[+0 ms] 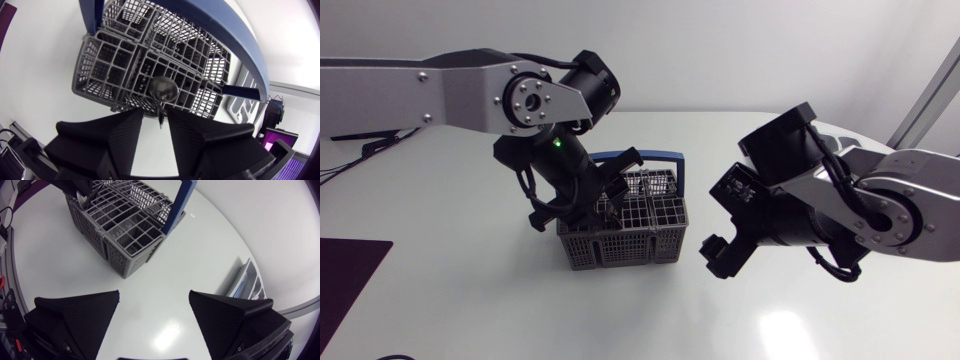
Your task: Unload the cutlery basket into the drawer organizer.
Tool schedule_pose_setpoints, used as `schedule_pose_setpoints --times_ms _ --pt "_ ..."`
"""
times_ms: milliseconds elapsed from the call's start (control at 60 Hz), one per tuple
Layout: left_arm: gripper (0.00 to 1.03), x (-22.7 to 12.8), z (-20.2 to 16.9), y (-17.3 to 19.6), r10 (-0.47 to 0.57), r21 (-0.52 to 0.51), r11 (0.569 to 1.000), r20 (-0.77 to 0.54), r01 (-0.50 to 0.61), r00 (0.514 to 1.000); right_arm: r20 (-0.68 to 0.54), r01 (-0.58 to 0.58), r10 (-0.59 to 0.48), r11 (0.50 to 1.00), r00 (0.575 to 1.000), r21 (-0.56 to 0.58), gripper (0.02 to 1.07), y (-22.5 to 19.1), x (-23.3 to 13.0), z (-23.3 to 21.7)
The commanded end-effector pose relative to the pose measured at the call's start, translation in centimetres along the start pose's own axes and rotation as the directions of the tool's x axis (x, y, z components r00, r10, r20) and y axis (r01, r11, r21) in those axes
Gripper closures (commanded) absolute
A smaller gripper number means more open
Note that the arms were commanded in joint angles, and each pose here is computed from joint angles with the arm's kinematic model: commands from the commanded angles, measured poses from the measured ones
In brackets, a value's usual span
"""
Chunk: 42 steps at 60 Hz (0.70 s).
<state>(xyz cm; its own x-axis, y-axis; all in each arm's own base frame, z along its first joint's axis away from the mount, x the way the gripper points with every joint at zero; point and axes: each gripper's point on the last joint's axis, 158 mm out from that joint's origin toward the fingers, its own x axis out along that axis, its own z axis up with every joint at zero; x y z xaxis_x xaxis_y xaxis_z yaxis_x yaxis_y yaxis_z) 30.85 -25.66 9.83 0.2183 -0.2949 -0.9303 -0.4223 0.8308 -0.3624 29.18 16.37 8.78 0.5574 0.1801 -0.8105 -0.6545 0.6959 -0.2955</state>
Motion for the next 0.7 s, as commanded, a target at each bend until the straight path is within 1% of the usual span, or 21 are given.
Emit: schedule_pose_setpoints --times_ms 0,250,283,517,533,550,683 --pt "0.79 0.6 0.2 -0.1 0.007 -0.009 1.000 0.006 -0.007 1.000 -0.034 -0.006 0.006 1.000 0.999 0.012 0.07 0.7 0.8 -1.2" --pt "0.79 1.0 -0.3 -0.5 -0.008 0.016 1.000 0.007 0.008 1.000 -0.039 -0.007 0.007 1.000 0.999 0.011 0.07 0.7 1.0 -1.2" --pt "0.83 1.0 -0.4 -0.6 -0.008 0.022 1.000 0.006 0.008 1.000 -0.039 -0.007 0.007 1.000 0.999 0.011 0.07 0.7 1.0 -1.2" --pt "0.83 1.5 -0.6 -0.4 -0.003 0.032 0.999 0.001 0.003 1.000 -0.045 -0.005 0.005 1.000 0.999 0.010 0.07 0.8 1.1 -1.5" --pt "0.84 1.6 -0.6 -0.4 -0.002 0.035 0.999 0.000 0.002 1.000 -0.045 -0.005 0.005 1.000 0.999 0.010 0.07 0.8 1.1 -1.5" --pt "0.88 1.8 -0.8 -0.3 0.004 0.038 0.999 -0.002 -0.004 1.000 -0.046 -0.005 0.006 1.000 0.999 0.010 0.07 0.8 1.1 -1.5" --pt "0.89 2.0 -1.0 -0.1 0.008 0.045 0.999 -0.005 -0.008 1.000 -0.045 -0.004 0.004 1.000 0.999 0.010 0.07 0.7 1.1 -1.5"
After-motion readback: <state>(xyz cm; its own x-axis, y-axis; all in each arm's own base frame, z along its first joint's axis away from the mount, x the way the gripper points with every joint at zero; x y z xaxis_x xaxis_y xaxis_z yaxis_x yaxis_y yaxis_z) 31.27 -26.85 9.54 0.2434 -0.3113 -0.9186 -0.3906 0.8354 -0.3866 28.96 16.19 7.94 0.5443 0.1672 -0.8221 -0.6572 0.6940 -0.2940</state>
